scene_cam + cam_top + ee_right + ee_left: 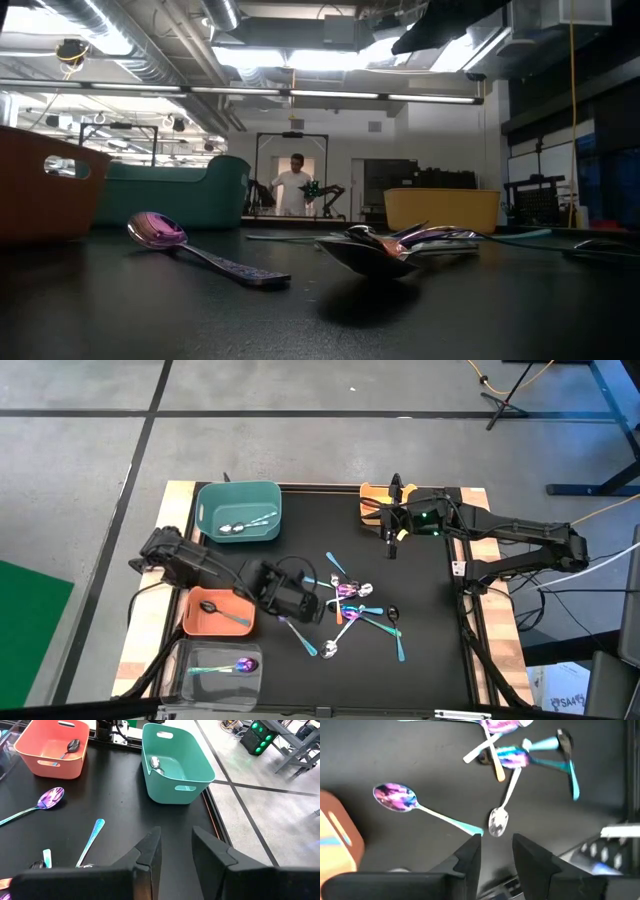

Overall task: Sort silverware by color (type)
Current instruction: Put the violet spoon into the transparent bin

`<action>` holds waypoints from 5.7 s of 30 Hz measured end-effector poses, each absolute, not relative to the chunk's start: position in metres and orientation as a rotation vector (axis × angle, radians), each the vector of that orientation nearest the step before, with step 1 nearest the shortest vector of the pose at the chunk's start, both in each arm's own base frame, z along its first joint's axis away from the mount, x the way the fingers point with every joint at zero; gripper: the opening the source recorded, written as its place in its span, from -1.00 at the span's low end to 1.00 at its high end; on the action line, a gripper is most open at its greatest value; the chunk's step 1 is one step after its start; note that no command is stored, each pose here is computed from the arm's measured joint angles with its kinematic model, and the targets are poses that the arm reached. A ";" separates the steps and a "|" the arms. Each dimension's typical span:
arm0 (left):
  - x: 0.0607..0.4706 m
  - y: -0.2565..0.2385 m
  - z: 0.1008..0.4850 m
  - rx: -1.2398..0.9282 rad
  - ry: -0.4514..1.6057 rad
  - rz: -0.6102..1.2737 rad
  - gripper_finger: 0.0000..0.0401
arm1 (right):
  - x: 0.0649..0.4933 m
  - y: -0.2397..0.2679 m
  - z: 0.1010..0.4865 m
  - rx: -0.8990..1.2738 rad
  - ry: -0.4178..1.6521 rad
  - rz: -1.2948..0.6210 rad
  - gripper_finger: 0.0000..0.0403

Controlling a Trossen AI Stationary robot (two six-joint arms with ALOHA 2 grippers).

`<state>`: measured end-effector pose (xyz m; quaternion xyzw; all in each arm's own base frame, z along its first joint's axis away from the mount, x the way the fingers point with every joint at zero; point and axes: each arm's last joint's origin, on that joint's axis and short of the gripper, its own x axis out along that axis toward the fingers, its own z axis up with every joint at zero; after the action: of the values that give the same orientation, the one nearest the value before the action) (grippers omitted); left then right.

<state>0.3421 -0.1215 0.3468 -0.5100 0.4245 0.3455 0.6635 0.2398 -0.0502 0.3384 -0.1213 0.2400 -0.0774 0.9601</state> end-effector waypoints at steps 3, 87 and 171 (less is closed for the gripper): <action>0.343 -0.118 0.346 -1.230 0.944 0.826 -0.47 | 0.240 -0.050 0.338 -0.246 0.486 -0.157 -0.52; 0.365 -0.137 0.135 -1.205 1.065 1.308 -0.79 | 0.237 -0.050 0.333 -0.240 0.545 -0.147 -0.52; 0.322 -0.144 0.410 -0.161 1.089 0.216 -0.96 | 0.219 -0.048 0.310 -0.226 0.857 -0.151 -0.52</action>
<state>0.3223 -0.1436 0.4097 -0.0764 0.5166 0.1025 0.8466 0.2189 -0.0476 0.3104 -0.1092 0.4141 -0.0729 0.9007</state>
